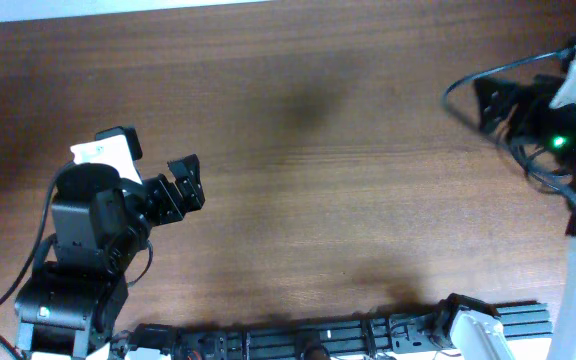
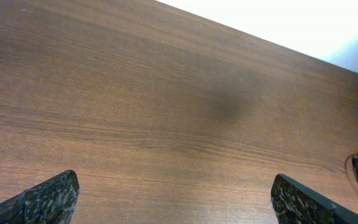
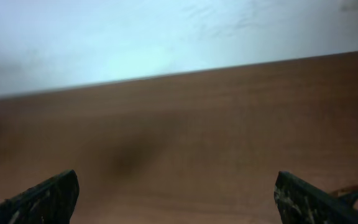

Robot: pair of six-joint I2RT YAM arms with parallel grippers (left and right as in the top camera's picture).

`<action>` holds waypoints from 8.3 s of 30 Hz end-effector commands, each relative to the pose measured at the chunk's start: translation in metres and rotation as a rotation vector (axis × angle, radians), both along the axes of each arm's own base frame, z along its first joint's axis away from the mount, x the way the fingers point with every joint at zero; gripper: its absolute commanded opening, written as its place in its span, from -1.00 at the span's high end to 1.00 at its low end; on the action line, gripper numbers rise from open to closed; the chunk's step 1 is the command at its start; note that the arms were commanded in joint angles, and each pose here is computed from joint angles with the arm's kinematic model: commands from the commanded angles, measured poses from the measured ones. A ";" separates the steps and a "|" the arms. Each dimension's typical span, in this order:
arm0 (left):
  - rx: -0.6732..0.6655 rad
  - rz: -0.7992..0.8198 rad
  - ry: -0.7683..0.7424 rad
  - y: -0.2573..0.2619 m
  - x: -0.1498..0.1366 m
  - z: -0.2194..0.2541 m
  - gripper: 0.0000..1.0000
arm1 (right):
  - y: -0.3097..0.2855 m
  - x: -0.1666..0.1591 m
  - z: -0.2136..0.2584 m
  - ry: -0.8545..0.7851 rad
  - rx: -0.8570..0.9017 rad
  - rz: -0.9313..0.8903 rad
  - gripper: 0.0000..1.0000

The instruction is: Untangle cables

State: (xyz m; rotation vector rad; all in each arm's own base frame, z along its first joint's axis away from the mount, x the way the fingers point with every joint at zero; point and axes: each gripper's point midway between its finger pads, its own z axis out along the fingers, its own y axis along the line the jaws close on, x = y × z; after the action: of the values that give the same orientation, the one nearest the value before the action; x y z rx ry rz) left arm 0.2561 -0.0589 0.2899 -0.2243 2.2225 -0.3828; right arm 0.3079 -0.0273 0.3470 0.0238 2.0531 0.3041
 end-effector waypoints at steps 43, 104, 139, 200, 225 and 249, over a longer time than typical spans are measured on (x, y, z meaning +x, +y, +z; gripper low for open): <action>0.007 0.316 -0.248 0.071 -0.089 0.007 -0.98 | 0.046 -0.178 -0.036 -0.196 -0.254 -0.027 -0.98; 0.352 0.160 -1.148 0.055 -0.071 0.077 -0.98 | 0.049 -0.193 -0.072 -0.035 -0.231 -0.010 -0.98; 0.530 0.024 -0.670 0.057 -0.009 -0.118 -0.98 | 0.049 -0.193 -0.072 -0.035 -0.231 -0.009 -0.98; 0.528 0.117 -0.589 0.074 -0.011 -0.131 -0.98 | 0.049 -0.193 -0.071 -0.038 -0.230 -0.008 -0.98; 0.528 0.118 -0.589 0.074 -0.011 -0.131 -0.98 | 0.040 -0.090 -0.055 -0.739 -0.016 -0.111 -0.98; 0.528 0.118 -0.589 0.074 -0.011 -0.131 -0.98 | 0.034 -0.066 -0.126 -0.700 -0.299 -0.108 -0.98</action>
State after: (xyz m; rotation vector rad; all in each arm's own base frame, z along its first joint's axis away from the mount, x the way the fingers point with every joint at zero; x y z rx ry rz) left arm 0.2458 0.0116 0.1590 0.0690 1.6426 0.1871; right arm 0.2412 -0.0051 0.2299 -0.0341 1.3517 -0.0534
